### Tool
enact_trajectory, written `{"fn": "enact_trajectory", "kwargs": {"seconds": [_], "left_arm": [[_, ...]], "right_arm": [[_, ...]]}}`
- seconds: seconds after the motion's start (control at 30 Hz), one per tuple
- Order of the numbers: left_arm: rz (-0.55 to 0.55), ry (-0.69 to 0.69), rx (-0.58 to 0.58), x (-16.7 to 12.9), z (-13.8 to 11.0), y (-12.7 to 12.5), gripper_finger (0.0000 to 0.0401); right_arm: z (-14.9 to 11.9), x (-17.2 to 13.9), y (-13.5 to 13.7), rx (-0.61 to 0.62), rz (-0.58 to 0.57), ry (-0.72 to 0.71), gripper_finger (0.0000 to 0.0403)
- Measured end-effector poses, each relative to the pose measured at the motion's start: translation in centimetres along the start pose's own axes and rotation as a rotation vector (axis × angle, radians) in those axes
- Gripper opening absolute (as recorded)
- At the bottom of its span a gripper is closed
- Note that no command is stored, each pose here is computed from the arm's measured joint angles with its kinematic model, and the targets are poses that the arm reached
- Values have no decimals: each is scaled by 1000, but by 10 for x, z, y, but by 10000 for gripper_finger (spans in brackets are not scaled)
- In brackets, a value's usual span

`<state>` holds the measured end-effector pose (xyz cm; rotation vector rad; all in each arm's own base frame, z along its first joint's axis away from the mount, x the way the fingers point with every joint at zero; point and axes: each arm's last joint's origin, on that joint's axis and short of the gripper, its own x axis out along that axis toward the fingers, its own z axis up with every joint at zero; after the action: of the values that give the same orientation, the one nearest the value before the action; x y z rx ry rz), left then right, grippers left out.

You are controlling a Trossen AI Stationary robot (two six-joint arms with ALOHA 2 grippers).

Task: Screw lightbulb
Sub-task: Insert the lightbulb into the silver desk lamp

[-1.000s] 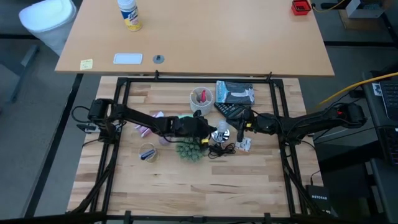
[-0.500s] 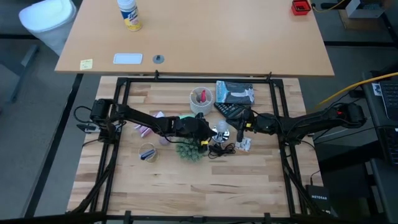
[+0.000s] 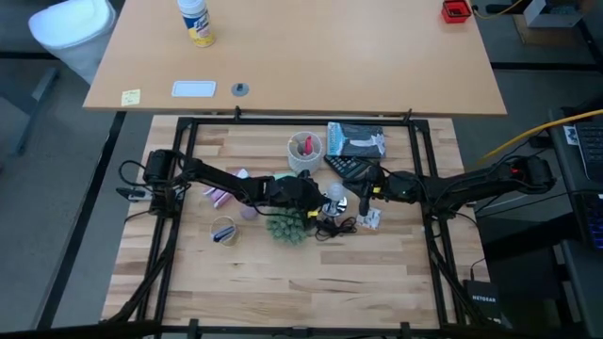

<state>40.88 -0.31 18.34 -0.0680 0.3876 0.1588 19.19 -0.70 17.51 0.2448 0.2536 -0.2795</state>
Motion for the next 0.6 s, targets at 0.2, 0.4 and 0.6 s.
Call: {"fn": "enact_trajectory", "kwargs": {"seconds": [0.2, 0.4, 0.6], "left_arm": [[20, 13, 3, 0, -1, 0, 1], [33, 19, 5, 0, -2, 1, 1], [69, 16, 5, 0, -2, 2, 1]], "right_arm": [[0, 0, 1, 1, 35, 9, 50], [-1, 0, 1, 5, 57, 20, 50], [-2, 0, 1, 4, 58, 38, 50]]}}
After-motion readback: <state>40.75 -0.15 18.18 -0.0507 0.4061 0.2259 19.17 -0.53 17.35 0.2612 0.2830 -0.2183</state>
